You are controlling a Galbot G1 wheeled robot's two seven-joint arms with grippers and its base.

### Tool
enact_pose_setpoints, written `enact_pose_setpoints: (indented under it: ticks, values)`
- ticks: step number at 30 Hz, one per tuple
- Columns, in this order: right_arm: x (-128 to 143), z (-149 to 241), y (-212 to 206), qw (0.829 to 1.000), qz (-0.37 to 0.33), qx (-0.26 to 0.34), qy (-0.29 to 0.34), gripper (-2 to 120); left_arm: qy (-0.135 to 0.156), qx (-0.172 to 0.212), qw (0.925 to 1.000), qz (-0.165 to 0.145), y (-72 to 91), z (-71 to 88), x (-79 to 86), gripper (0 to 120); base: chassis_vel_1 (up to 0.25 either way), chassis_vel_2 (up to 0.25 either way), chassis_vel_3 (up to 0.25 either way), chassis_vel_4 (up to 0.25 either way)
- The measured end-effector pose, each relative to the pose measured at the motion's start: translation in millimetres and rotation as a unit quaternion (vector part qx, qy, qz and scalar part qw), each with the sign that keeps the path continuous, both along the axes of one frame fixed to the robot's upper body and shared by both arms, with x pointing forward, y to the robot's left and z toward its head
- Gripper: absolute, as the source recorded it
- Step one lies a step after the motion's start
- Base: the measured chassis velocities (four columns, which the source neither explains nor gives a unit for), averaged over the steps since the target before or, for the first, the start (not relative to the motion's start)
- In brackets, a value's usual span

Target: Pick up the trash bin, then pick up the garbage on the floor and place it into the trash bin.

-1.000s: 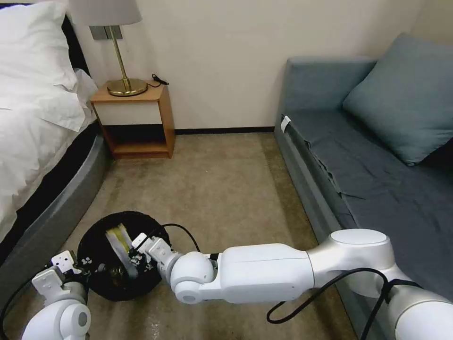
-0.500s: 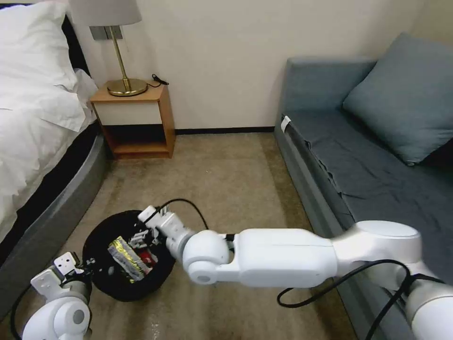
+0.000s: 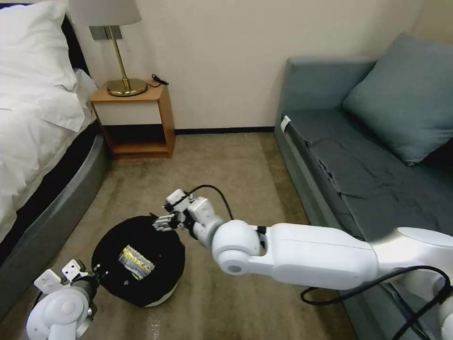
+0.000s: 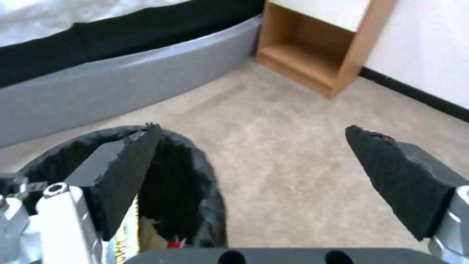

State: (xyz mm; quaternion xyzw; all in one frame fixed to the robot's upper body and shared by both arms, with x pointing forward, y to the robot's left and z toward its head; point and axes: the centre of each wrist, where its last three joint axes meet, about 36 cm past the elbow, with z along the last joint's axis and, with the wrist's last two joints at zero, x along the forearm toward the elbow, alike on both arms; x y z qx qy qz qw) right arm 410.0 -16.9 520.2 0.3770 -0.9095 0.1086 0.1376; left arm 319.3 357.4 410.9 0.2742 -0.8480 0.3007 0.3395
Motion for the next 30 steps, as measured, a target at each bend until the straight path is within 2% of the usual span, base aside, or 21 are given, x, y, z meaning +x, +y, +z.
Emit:
enact_pose_setpoints:
  ticks: [4, 9, 13, 14, 18, 20, 22, 24, 26, 27, 28, 29, 30]
  values:
    - [3.8, 0.6, -20.0, 1.0, -0.023, 0.003, -0.004, 97, 0.007, 0.0, 1.0, -0.001, -0.7, -6.6, 4.8, 3, 0.0, 0.0, 0.0, 0.0]
    - [5.2, 3.0, -33.6, 0.999, -0.036, 0.01, -0.007, 97, 0.002, 0.005, 0.9999, -0.01, -4.6, -7.5, 6.1, 3, 0.0, 0.0, 0.0, 0.0]
    - [5.8, 4.1, -47.3, 0.998, -0.053, 0.02, -0.009, 97, -0.031, 0.034, 0.9982, -0.038, -8.0, -6.4, 0.4, 19, 0.0, 0.0, 0.0, 0.0]
    - [5.8, 4.1, -47.3, 0.998, -0.053, 0.02, -0.009, 97, -0.031, 0.034, 0.9982, -0.038, -8.0, -6.4, 0.4, 19, 0.0, 0.0, 0.0, 0.0]
    - [2.9, 4.9, -56.4, 0.998, -0.061, 0.026, -0.009, 97, -0.051, 0.053, 0.9957, -0.057, -10.0, 3.2, -7.4, 39, 0.0, 0.0, 0.0, 0.0]
    - [2.7, 5.3, -57.7, 0.998, -0.063, 0.027, -0.009, 97, -0.053, 0.058, 0.9951, -0.06, -10.1, 4.7, -8.8, 41, 0.0, 0.0, 0.0, 0.0]
    - [2.5, 7.4, -62.7, 0.997, -0.068, 0.031, -0.01, 97, -0.062, 0.078, 0.9925, -0.07, -10.4, 10.8, -15.1, 52, 0.0, 0.0, 0.0, 0.0]
    - [1.8, 7.5, -64.3, 0.997, -0.07, 0.034, -0.009, 97, -0.068, 0.083, 0.9914, -0.075, -10.5, 13.1, -17.4, 55, 0.0, 0.0, 0.0, 0.0]
    - [0.4, 8.8, -68.9, 0.996, -0.077, 0.042, -0.008, 97, -0.089, 0.102, 0.9868, -0.089, -10.0, 16.8, -23.0, 64, 0.0, 0.0, 0.0, 0.0]
    - [-0.3, 9.9, -72.0, 0.995, -0.082, 0.048, -0.007, 97, -0.109, 0.117, 0.982, -0.101, -8.8, 17.4, -26.4, 69, 0.0, 0.0, 0.0, 0.0]
    - [-1.4, 10.8, -77.1, 0.995, -0.086, 0.058, -0.005, 97, -0.149, 0.135, 0.9723, -0.119, -7.6, 16.9, -29.7, 74, 0.0, 0.0, 0.0, 0.0]
    - [-1.4, 10.8, -77.1, 0.995, -0.086, 0.058, -0.005, 97, -0.149, 0.135, 0.9723, -0.119, -7.6, 16.9, -29.7, 74, 0.0, 0.0, 0.0, 0.0]
    - [-1.3, 13.9, -85.5, 0.992, -0.093, 0.081, -0.007, 98, -0.202, 0.155, 0.9567, -0.141, -6.8, 15.8, -32.3, 79, 0.0, 0.0, 0.0, 0.0]
